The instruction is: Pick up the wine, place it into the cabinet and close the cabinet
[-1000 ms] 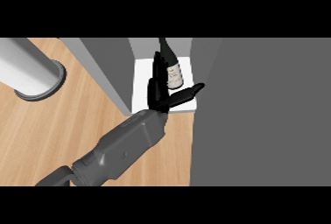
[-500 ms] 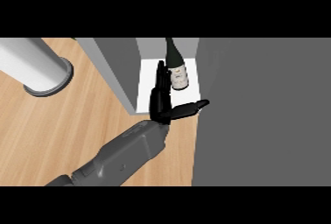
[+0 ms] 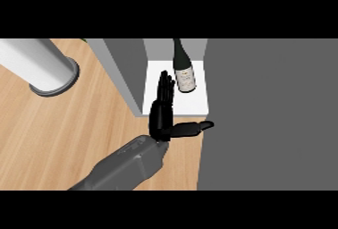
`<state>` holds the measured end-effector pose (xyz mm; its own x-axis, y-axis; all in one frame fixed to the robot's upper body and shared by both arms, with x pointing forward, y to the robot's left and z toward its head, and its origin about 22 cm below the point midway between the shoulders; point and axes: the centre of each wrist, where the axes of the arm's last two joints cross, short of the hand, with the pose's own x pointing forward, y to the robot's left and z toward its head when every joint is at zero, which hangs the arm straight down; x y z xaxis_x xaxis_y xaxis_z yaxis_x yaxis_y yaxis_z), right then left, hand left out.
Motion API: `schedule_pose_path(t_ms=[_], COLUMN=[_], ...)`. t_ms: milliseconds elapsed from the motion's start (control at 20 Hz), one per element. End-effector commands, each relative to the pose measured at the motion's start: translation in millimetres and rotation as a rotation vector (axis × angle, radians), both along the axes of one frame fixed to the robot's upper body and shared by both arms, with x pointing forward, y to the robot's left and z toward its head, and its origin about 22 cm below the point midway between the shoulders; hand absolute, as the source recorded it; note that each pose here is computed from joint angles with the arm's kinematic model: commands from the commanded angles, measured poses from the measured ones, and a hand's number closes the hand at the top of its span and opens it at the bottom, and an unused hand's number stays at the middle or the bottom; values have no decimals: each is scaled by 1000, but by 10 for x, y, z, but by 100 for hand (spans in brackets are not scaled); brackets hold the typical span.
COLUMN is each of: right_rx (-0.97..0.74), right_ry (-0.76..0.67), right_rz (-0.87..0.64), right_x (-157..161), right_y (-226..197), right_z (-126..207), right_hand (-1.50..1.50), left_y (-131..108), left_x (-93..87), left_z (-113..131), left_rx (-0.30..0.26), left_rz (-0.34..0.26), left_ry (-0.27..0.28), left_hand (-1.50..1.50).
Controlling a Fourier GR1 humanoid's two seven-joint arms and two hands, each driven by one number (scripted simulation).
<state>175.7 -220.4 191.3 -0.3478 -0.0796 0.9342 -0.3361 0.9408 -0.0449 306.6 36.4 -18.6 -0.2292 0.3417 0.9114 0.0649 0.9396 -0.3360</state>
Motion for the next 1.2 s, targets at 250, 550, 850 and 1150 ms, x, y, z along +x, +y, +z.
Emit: schedule_pose_path(t_ms=[250,550,850,1150], right_rx=[-2,-20,-176,-179], right_ry=[-21,-12,-70,-44], right_rz=[-26,18,128,270], right_x=[4,-113,-210,-204], right_y=[1,-42,-45,-64], right_z=[117,-150,35,-2], right_hand=[-150,-150,150,150], left_y=[423,509,1016,1521], left_x=[-354,-688,-998,-1299], left_z=[102,385,499,544], left_rx=[22,19,16,6], left_rz=[-114,-170,-270,-258], left_ry=[-68,-65,-101,-99], left_hand=[-150,-150,-150,150])
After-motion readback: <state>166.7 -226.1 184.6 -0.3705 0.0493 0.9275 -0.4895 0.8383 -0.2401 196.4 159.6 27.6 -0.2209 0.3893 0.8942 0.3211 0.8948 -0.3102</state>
